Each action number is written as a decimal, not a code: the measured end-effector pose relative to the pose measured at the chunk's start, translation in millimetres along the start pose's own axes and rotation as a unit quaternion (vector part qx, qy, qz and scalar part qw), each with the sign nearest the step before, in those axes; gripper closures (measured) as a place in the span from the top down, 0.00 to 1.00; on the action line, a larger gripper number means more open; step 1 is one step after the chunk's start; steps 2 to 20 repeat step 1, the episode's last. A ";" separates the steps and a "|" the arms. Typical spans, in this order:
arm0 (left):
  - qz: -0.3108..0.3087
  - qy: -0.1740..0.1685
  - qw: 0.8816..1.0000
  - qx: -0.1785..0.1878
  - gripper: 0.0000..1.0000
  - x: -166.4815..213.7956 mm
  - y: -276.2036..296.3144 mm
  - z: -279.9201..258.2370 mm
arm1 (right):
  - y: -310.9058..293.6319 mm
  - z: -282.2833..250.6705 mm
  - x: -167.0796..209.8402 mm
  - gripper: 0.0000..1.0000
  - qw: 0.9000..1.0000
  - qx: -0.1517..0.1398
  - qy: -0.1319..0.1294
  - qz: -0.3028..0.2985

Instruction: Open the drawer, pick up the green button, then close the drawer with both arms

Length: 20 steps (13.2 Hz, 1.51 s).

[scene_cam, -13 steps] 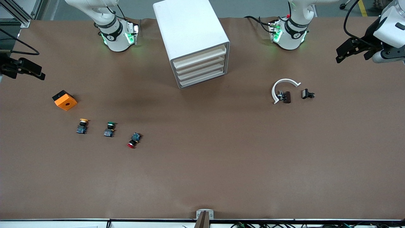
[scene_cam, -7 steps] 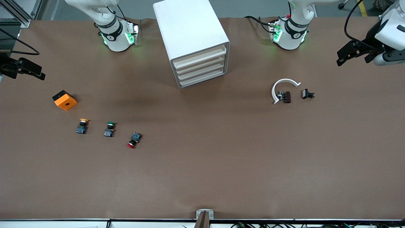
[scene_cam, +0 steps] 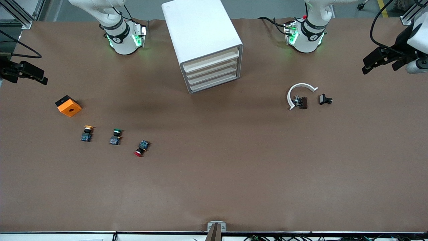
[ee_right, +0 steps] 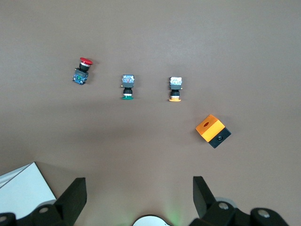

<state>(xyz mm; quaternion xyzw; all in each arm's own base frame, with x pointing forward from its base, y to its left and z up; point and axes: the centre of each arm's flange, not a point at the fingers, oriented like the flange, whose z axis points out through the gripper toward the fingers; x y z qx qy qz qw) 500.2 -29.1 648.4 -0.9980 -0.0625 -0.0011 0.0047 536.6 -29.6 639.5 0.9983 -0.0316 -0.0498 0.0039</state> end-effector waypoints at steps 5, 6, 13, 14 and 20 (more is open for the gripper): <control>-0.002 0.002 1.000 -0.001 1.00 2.1 -2.2 -1.5 | 0.0 0.1 0.0 1.00 1.000 0.000 0.000 0.000; -0.002 0.002 1.000 -0.001 1.00 2.1 -2.2 -1.5 | 0.0 0.1 0.0 1.00 1.000 0.000 0.000 0.000; -0.002 0.002 1.000 -0.001 1.00 2.1 -2.2 -1.5 | 0.0 0.1 0.0 1.00 1.000 0.000 0.000 0.000; -0.002 0.002 1.000 -0.001 1.00 2.1 -2.2 -1.5 | 0.0 0.1 0.0 1.00 1.000 0.000 0.000 0.000; -0.002 0.002 1.000 -0.001 1.00 2.1 -2.2 -1.5 | 0.0 0.1 0.0 1.00 1.000 0.000 0.000 0.000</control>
